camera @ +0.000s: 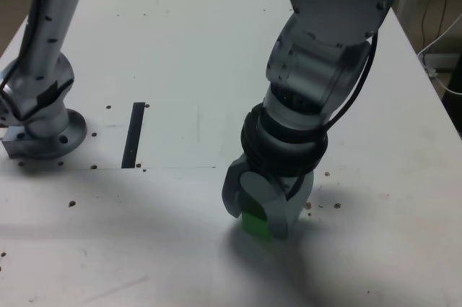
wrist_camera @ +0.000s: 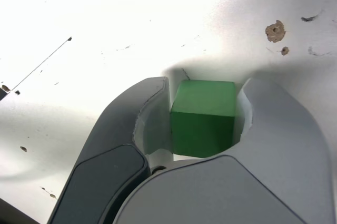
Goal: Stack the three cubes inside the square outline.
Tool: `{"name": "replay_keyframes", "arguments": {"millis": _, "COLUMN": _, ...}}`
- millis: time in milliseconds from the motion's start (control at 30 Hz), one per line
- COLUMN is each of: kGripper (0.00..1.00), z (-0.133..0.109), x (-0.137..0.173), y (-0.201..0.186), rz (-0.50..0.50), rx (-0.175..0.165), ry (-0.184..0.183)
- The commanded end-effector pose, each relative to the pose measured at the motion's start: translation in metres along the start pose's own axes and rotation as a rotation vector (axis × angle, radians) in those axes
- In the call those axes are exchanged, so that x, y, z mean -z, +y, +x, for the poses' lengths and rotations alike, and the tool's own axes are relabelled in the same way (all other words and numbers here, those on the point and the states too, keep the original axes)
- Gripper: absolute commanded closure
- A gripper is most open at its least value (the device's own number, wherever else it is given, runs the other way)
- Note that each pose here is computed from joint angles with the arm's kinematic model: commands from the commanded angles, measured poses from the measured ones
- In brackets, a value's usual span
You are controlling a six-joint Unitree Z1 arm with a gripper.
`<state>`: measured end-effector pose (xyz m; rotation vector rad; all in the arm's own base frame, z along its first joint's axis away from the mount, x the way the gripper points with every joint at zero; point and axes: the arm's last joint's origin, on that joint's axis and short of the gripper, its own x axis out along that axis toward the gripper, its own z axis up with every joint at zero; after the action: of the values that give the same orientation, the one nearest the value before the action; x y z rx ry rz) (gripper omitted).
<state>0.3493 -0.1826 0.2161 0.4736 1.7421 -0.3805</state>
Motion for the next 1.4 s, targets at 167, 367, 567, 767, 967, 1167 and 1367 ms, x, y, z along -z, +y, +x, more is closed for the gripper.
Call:
{"name": "replay_keyframes", "arguments": {"millis": 167, "kGripper": 0.78, "z": -0.005, "x": 0.003, "y": 0.002, "rz": -0.008, "rx": 0.000, "ry": 0.010}}
{"name": "replay_keyframes", "arguments": {"millis": 367, "kGripper": 0.78, "z": -0.040, "x": 0.027, "y": 0.014, "rz": -0.053, "rx": -0.029, "ry": 0.013}}
{"name": "replay_keyframes", "arguments": {"millis": 567, "kGripper": 0.78, "z": -0.082, "x": 0.056, "y": 0.039, "rz": -0.131, "rx": -0.058, "ry": -0.019}}
{"name": "replay_keyframes", "arguments": {"millis": 767, "kGripper": 0.78, "z": -0.109, "x": 0.079, "y": 0.071, "rz": -0.233, "rx": -0.061, "ry": -0.067}}
{"name": "replay_keyframes", "arguments": {"millis": 967, "kGripper": 0.78, "z": -0.114, "x": 0.089, "y": 0.102, "rz": -0.325, "rx": -0.034, "ry": -0.090}}
{"name": "replay_keyframes", "arguments": {"millis": 1167, "kGripper": 0.78, "z": -0.110, "x": 0.095, "y": 0.122, "rz": -0.384, "rx": -0.006, "ry": -0.087}}
{"name": "replay_keyframes", "arguments": {"millis": 1367, "kGripper": 0.78, "z": -0.101, "x": 0.096, "y": 0.134, "rz": -0.414, "rx": 0.021, "ry": -0.065}}
